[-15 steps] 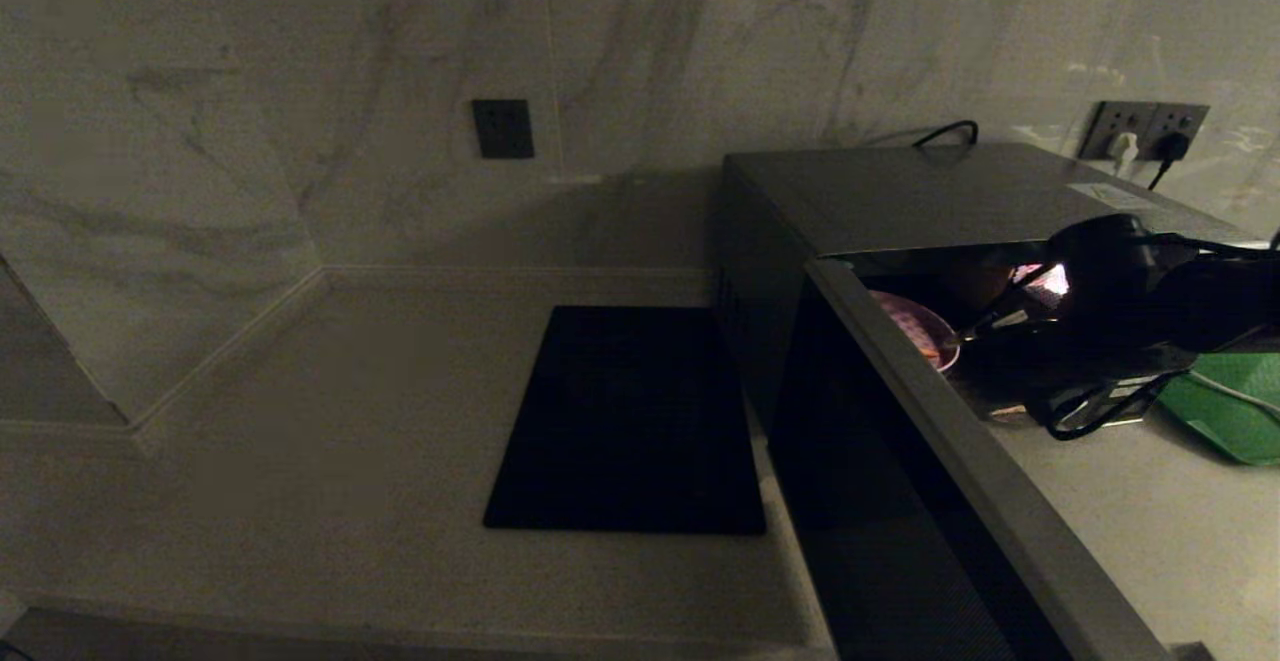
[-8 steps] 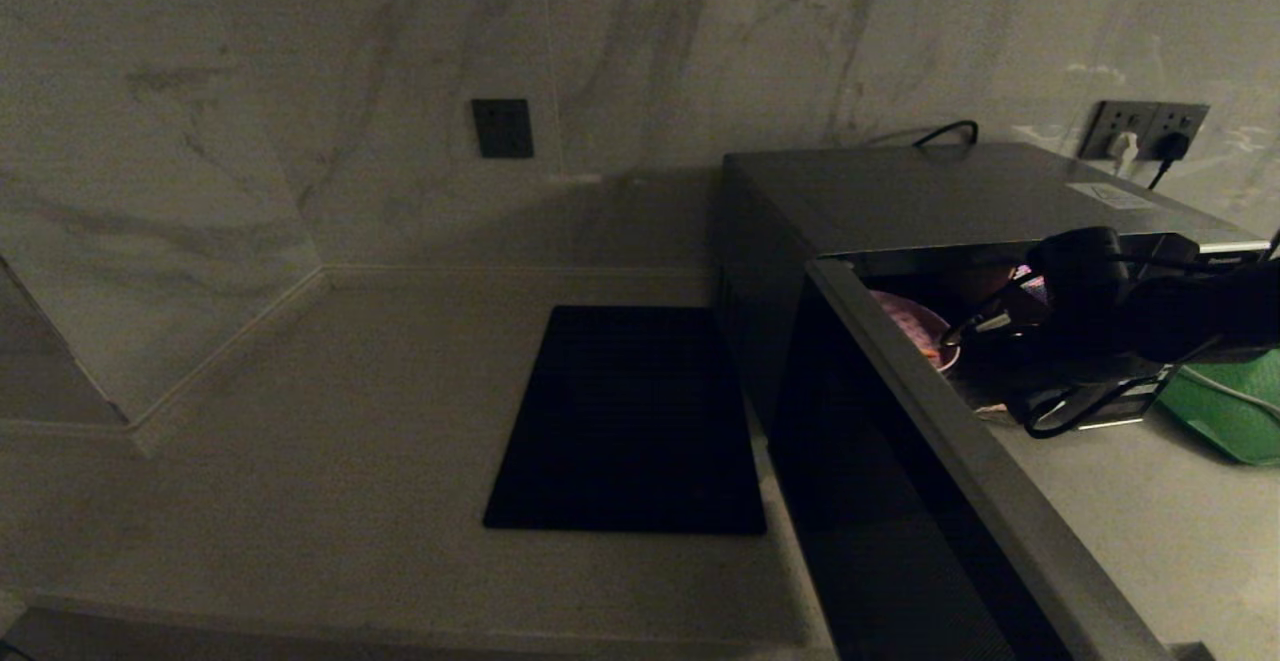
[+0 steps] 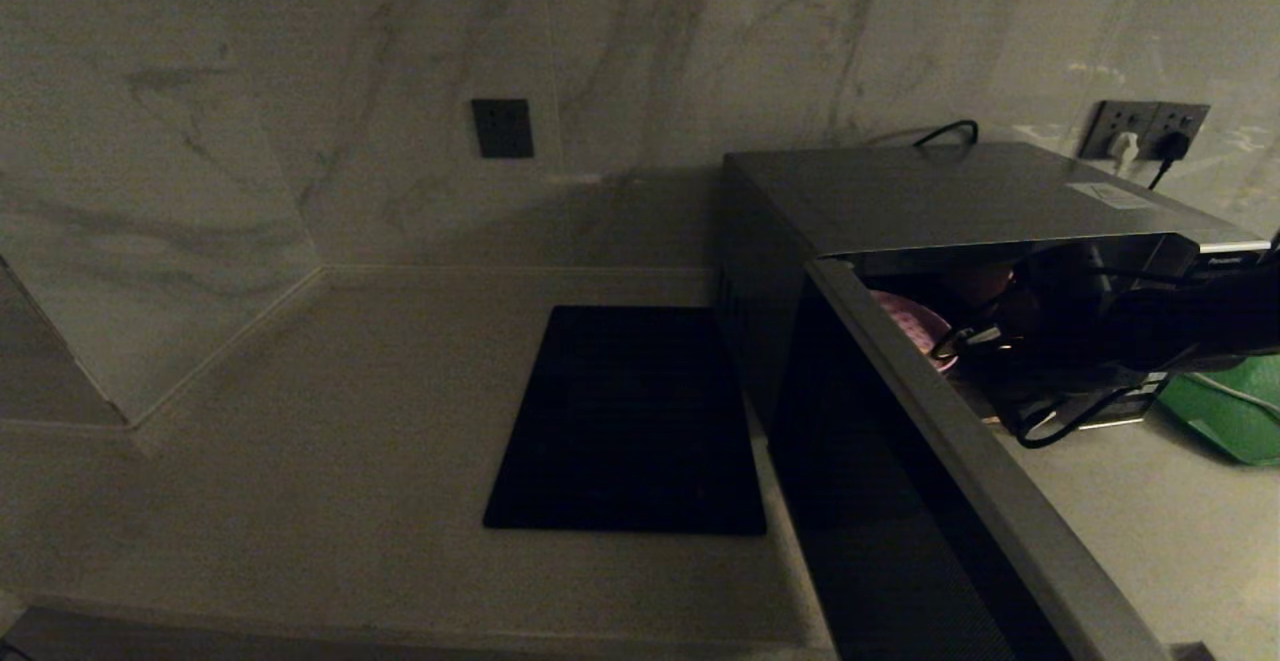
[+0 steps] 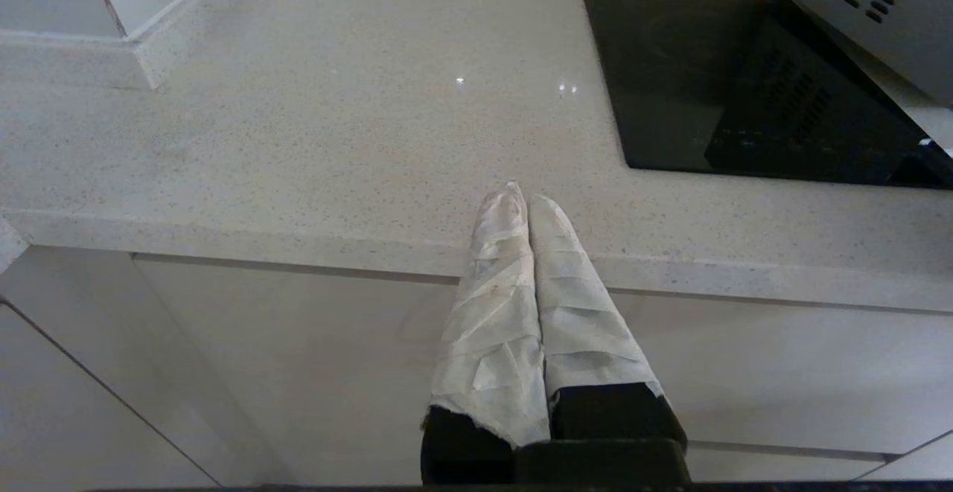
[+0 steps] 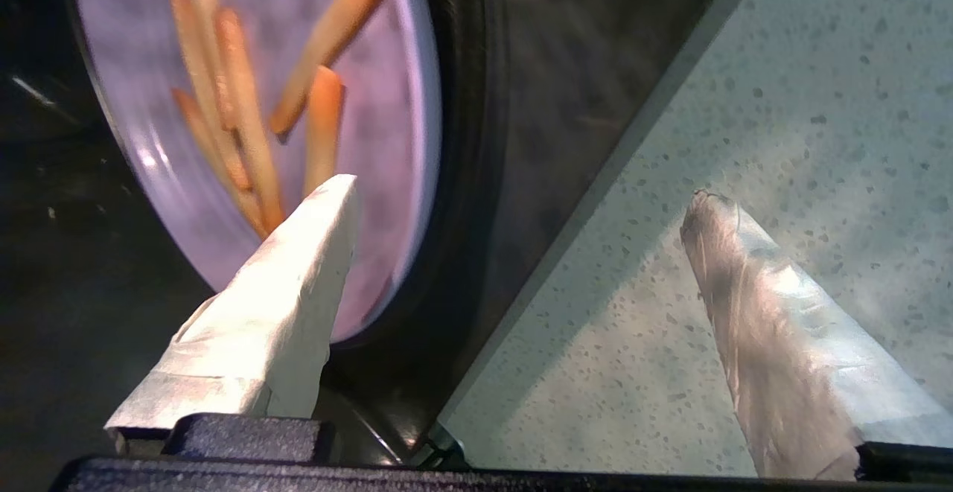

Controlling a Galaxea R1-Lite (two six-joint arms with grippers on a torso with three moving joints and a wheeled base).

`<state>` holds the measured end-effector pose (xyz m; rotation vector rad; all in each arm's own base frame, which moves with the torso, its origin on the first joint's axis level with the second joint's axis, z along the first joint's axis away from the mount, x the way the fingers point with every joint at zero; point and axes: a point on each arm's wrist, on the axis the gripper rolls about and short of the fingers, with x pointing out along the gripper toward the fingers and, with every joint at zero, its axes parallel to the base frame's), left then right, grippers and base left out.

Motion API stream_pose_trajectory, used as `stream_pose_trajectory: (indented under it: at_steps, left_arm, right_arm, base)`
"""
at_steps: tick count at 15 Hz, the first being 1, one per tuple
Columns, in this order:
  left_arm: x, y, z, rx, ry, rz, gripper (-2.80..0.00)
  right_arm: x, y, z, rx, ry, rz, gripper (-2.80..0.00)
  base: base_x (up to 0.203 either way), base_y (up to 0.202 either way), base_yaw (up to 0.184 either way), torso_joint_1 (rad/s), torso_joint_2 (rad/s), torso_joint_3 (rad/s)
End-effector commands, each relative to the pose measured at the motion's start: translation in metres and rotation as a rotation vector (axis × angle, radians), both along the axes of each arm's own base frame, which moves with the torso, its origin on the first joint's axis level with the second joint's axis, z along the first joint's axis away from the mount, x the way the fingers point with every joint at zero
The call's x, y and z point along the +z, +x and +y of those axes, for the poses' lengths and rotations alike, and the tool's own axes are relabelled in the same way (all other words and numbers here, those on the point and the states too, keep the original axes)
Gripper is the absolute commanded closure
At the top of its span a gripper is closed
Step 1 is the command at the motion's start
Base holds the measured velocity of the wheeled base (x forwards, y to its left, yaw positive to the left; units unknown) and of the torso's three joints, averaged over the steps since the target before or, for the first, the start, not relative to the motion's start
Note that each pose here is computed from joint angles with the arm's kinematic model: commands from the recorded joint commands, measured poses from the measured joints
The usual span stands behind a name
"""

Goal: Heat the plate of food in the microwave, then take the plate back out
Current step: Take the plate out of the microwave

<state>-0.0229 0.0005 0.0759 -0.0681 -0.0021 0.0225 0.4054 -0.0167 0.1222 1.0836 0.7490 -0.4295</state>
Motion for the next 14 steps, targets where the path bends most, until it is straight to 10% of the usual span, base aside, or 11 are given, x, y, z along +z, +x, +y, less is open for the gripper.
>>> stream_pose_trajectory:
  at_steps: [1, 14]
  left_arm:
    - [0.0, 0.0, 0.0, 0.0, -0.001, 0.0, 0.0]
    - [0.0, 0.0, 0.0, 0.0, -0.001, 0.0, 0.0]
  right_arm:
    - [-0.003, -0.001, 0.002, 0.0, 0.006, 0.01, -2.8]
    - [-0.015, -0.008, 0.004, 0.0, 0.002, 0.061, -2.8]
  base:
    - [0.0, 0.0, 0.0, 0.0, 0.0, 0.0]
    - [0.0, 0.0, 0.0, 0.0, 0.0, 0.0]
